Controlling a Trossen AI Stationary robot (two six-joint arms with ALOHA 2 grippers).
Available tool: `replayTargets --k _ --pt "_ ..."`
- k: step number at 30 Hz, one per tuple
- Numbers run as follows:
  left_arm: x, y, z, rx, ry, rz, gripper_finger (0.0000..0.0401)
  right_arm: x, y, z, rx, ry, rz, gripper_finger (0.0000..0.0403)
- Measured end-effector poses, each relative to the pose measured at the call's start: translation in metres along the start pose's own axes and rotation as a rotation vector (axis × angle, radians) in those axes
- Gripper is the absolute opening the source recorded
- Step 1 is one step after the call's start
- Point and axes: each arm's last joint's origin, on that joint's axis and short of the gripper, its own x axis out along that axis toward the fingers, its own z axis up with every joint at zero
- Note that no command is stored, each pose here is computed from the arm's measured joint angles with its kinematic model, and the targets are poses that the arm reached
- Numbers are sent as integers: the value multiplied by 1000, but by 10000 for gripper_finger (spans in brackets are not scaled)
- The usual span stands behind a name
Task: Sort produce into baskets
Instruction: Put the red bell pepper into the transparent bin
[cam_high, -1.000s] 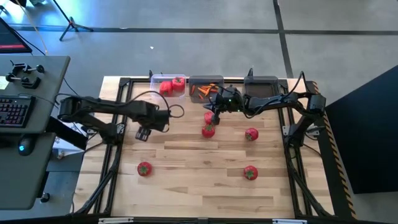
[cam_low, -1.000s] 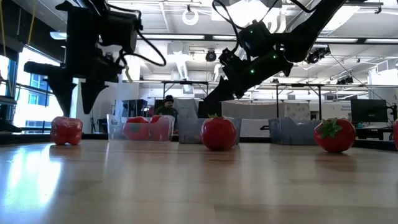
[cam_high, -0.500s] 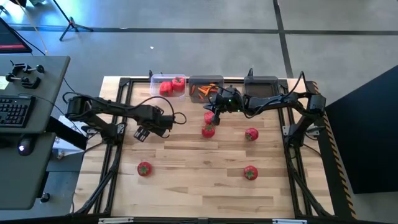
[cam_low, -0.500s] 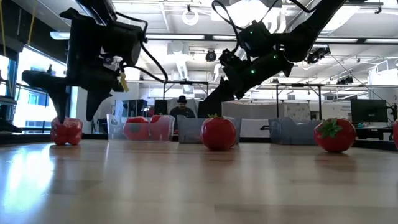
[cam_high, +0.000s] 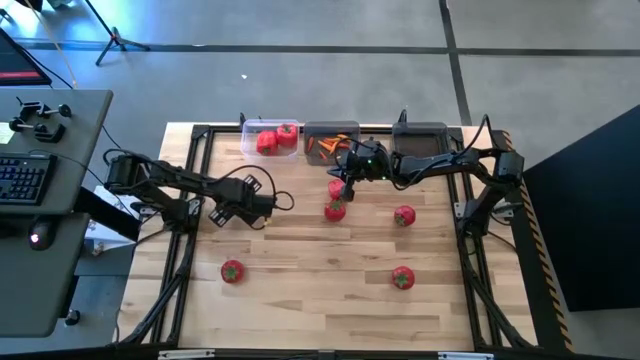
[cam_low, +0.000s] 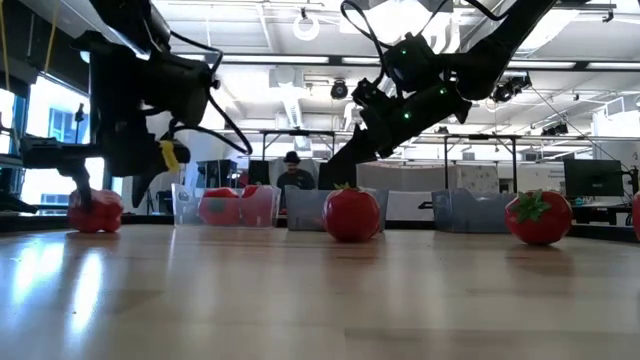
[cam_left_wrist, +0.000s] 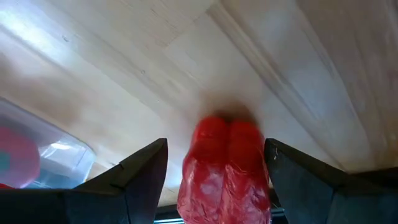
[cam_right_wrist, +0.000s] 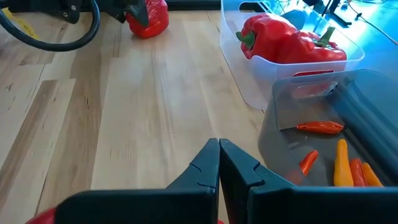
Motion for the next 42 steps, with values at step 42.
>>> replayTargets --k 42 --pt "14 17 -25 -239 -36 -143 150 0 0 -2 -6 16 9 0"
